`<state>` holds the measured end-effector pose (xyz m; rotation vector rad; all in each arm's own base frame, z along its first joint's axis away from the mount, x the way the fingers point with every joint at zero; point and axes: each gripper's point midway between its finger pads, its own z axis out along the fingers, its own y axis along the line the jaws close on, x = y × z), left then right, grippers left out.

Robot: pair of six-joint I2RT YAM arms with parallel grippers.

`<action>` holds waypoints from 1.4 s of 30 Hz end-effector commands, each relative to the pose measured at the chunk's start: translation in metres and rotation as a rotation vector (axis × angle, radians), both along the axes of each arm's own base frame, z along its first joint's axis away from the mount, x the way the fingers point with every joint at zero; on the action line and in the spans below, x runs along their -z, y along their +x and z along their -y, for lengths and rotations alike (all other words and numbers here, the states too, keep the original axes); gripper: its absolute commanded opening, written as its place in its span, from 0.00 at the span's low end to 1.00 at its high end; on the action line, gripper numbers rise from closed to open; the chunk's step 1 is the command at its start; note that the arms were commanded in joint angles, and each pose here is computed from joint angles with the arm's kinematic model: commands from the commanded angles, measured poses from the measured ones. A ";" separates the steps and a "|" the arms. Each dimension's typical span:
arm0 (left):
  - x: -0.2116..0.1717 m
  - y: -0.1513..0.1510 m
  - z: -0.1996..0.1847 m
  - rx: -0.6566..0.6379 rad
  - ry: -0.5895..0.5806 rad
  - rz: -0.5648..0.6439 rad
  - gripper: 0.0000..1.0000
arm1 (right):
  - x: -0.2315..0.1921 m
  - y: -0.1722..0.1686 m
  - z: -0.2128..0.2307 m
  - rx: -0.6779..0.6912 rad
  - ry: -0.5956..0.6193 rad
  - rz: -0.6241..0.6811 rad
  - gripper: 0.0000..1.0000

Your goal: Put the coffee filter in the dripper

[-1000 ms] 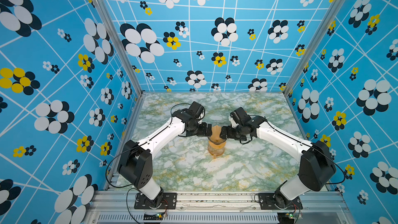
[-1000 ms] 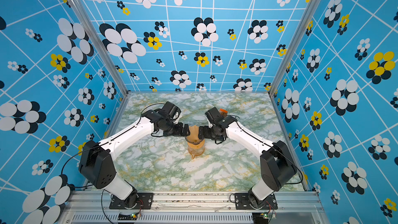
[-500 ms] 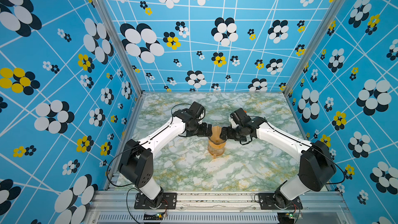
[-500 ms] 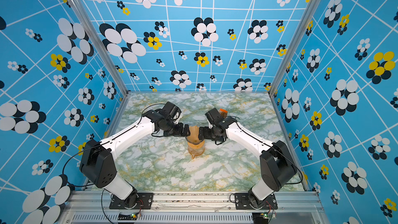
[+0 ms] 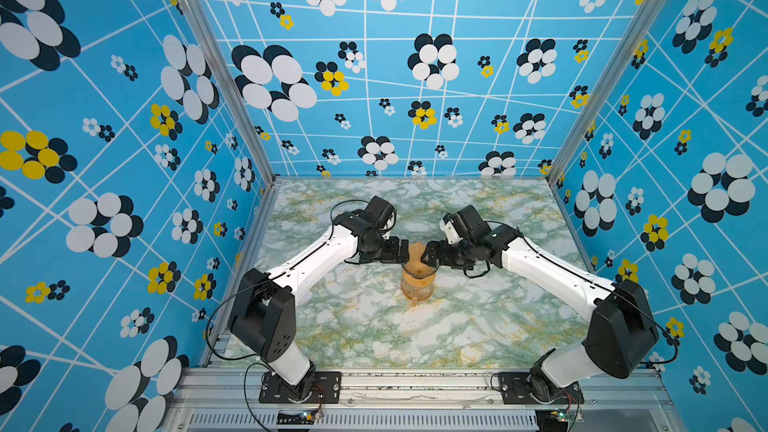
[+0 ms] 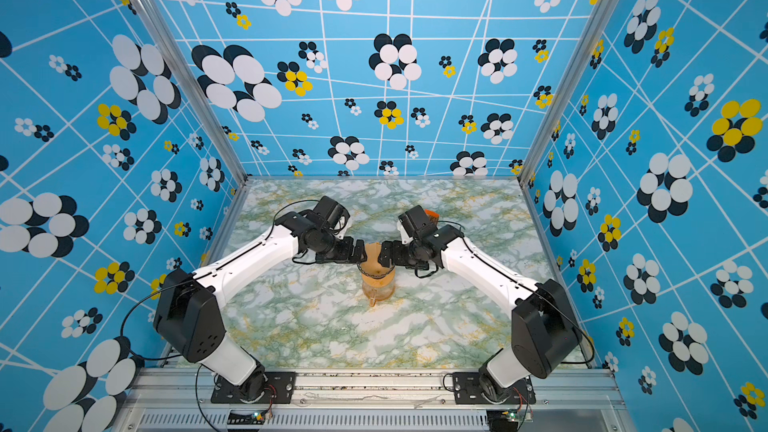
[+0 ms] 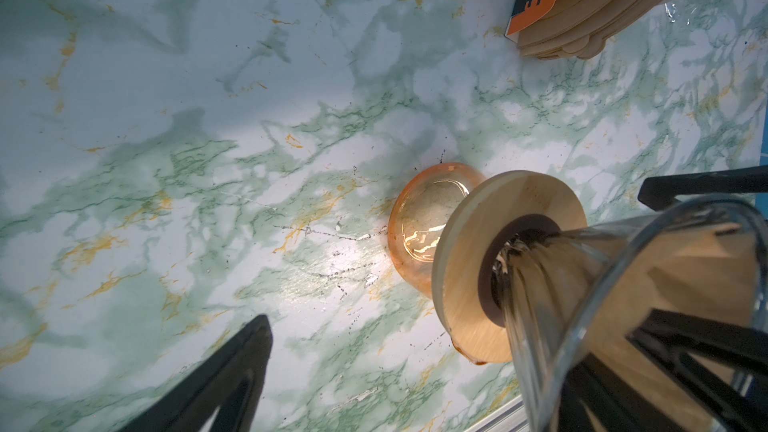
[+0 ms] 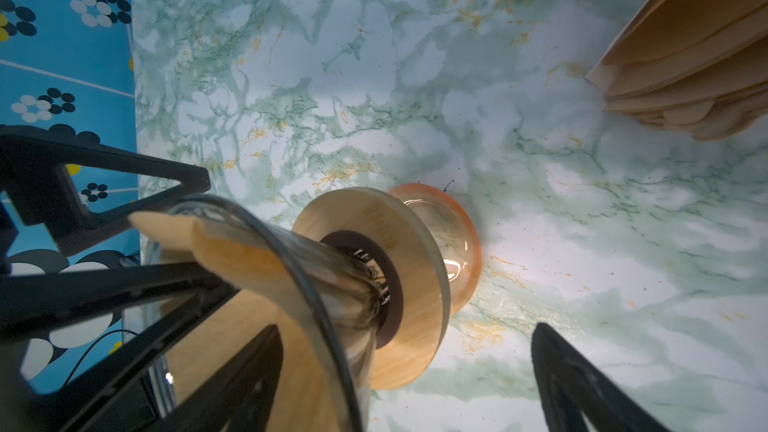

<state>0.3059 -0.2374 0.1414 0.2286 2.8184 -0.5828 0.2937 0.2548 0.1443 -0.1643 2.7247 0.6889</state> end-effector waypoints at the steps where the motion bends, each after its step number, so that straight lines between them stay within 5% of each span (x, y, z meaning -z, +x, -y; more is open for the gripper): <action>1: 0.001 -0.001 -0.003 -0.006 0.013 -0.014 0.99 | -0.010 0.005 -0.008 -0.027 0.038 0.015 0.95; 42: 0.006 -0.004 -0.005 -0.003 0.024 -0.018 0.99 | 0.004 0.026 0.003 0.034 -0.005 -0.026 0.95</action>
